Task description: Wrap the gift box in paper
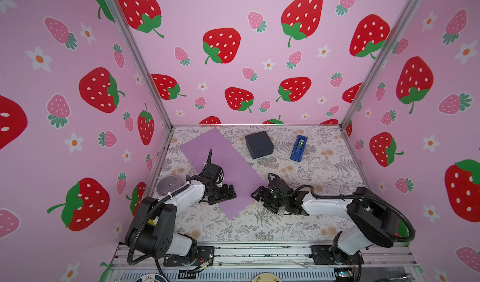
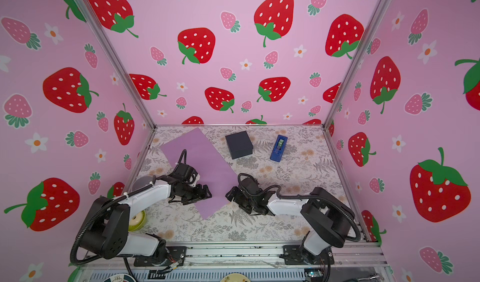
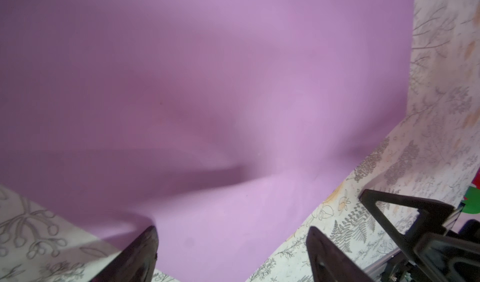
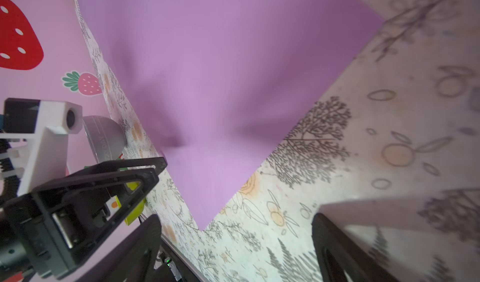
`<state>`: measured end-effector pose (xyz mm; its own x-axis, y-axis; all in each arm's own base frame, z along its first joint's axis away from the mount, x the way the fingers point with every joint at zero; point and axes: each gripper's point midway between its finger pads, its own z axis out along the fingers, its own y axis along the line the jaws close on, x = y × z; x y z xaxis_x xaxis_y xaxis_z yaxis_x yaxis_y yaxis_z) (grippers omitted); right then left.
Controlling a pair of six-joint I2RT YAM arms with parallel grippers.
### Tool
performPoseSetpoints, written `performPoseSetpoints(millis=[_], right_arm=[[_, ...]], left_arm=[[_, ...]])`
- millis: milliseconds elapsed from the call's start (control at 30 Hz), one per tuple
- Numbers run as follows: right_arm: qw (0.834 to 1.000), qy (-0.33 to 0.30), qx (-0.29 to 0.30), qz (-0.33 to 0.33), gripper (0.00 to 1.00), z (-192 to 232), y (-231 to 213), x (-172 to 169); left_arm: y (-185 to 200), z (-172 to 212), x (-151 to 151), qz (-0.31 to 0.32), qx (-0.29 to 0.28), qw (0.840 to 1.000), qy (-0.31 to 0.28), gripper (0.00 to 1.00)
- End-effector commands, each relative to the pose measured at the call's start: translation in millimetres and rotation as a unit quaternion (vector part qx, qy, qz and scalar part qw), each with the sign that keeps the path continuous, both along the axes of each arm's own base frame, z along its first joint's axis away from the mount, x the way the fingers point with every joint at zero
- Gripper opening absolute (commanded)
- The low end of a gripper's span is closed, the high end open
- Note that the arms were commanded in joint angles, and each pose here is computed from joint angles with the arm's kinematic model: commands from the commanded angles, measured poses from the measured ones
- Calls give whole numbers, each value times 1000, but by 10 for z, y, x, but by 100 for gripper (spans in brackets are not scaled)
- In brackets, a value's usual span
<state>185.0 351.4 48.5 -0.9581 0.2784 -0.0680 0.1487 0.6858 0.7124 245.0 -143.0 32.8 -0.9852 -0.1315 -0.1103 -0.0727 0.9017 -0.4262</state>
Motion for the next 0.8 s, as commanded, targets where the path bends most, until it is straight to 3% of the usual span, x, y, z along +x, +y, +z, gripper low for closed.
performPoseSetpoints(millis=[0, 600, 767], right_arm=[[999, 26, -11, -38, 92, -110, 31, 26], [997, 57, -22, -56, 88, -398, 262, 90], [997, 56, -11, -54, 81, -413, 354, 115]], left_arm=[[34, -37, -43, 9, 11, 1000, 23, 90], [3, -177, -126, 10, 5, 998, 62, 90], [-19, -178, -134, 9, -2, 998, 64, 88]])
